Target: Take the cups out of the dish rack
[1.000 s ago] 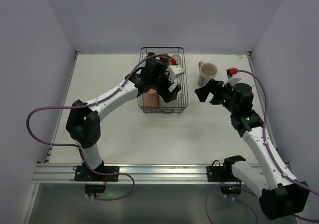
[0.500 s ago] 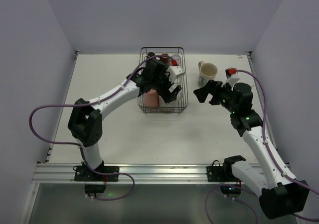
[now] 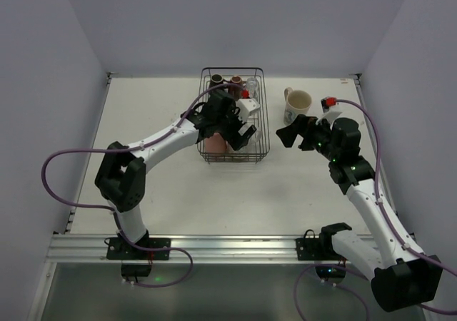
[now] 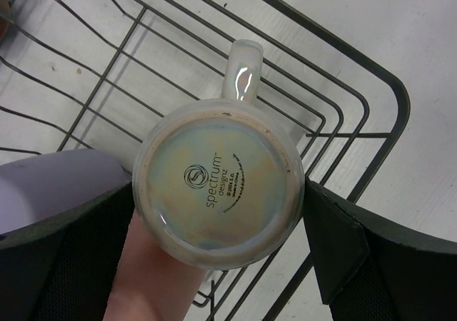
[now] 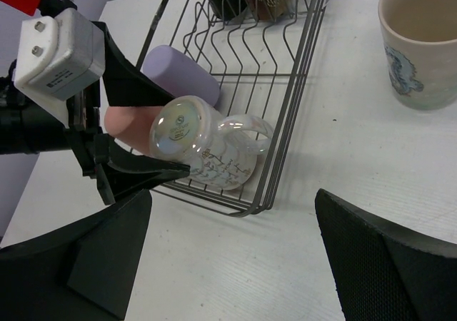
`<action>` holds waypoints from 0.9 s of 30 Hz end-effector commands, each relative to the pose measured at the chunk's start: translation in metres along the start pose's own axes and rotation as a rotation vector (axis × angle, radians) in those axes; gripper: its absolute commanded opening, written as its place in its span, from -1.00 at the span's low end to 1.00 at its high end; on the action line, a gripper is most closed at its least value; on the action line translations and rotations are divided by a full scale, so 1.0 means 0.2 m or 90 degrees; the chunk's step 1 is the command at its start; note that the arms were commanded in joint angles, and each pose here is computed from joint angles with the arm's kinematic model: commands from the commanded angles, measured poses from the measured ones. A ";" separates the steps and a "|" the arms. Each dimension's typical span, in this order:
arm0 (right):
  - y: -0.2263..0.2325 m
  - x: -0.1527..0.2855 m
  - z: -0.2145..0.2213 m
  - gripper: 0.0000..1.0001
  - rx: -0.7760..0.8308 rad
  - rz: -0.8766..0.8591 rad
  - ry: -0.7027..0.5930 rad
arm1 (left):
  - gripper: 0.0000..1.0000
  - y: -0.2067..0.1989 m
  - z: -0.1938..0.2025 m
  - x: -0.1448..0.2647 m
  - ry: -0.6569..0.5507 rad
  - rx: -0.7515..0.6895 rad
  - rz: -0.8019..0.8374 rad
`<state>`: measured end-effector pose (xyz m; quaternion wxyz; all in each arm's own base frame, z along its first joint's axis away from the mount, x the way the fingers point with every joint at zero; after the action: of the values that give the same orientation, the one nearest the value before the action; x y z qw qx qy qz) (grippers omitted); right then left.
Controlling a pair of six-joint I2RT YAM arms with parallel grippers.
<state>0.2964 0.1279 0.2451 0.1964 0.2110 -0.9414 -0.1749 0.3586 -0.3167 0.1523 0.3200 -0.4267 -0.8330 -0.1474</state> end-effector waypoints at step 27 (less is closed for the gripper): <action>0.22 0.05 -0.06 0.96 -0.039 -0.138 -0.066 | -0.54 0.06 -0.18 -0.04 -0.074 0.020 -0.020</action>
<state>0.2829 0.1490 0.2481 0.1809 0.2653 -0.9239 -0.2082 0.3678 -0.3251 0.1317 0.3349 -0.4259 -0.8308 -0.1277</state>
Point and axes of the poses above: each gripper's point midway between its finger pads, its own x axis back along the fingers, its own y axis along the line the jaws close on, z = x × y, the point moved 1 cm from there along x, back along the fingers, and after that the axes turned 4 degrees about x, right-handed, at the moved point
